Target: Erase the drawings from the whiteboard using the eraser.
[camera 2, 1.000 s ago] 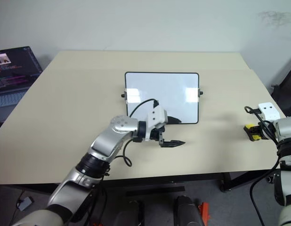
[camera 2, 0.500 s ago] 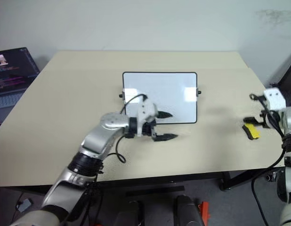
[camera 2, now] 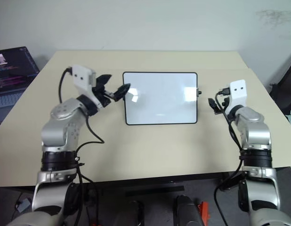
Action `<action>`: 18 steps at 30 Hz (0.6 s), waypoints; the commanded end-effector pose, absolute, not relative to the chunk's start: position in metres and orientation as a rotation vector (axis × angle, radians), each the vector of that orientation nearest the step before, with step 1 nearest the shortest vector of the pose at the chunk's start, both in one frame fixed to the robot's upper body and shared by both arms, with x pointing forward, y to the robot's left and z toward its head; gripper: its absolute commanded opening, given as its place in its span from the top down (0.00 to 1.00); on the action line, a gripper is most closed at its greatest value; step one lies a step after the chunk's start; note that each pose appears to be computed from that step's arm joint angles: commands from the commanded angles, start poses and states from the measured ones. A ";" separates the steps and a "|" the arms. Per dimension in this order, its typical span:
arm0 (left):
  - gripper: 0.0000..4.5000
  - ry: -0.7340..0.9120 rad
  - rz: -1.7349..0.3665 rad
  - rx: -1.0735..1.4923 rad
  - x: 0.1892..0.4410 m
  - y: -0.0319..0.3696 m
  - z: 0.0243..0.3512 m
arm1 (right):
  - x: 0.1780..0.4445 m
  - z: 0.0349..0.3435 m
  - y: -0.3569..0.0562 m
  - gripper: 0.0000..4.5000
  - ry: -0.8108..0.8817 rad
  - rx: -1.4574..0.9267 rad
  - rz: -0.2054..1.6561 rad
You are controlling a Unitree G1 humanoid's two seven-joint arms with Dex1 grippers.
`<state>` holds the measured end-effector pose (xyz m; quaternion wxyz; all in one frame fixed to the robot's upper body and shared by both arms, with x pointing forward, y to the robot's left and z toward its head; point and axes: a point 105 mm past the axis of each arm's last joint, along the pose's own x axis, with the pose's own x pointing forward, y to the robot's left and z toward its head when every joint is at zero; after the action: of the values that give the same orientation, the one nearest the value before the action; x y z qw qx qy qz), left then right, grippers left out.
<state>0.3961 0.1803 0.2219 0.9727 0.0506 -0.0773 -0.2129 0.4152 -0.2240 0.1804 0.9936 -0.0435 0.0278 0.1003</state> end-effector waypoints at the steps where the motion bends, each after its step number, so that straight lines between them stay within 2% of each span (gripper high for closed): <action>1: 0.00 -0.206 -0.309 0.098 0.394 0.203 0.225 | 0.414 0.186 -0.239 0.00 -0.036 -0.018 0.128; 9: 0.00 -0.202 -0.100 0.005 0.396 0.241 0.189 | 0.409 0.145 -0.237 0.00 -0.084 0.028 0.076; 13: 0.00 -0.191 -0.040 -0.006 0.398 0.245 0.174 | 0.405 0.124 -0.227 0.00 -0.059 -0.024 0.080; 18: 0.00 -0.169 -0.055 -0.001 0.398 0.232 0.153 | 0.402 0.114 -0.225 0.00 -0.064 0.019 0.053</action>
<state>0.3988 0.2344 0.1460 0.9975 -0.0115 -0.0636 -0.0277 0.4015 -0.2193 0.1020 0.9992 0.0071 -0.0044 0.0386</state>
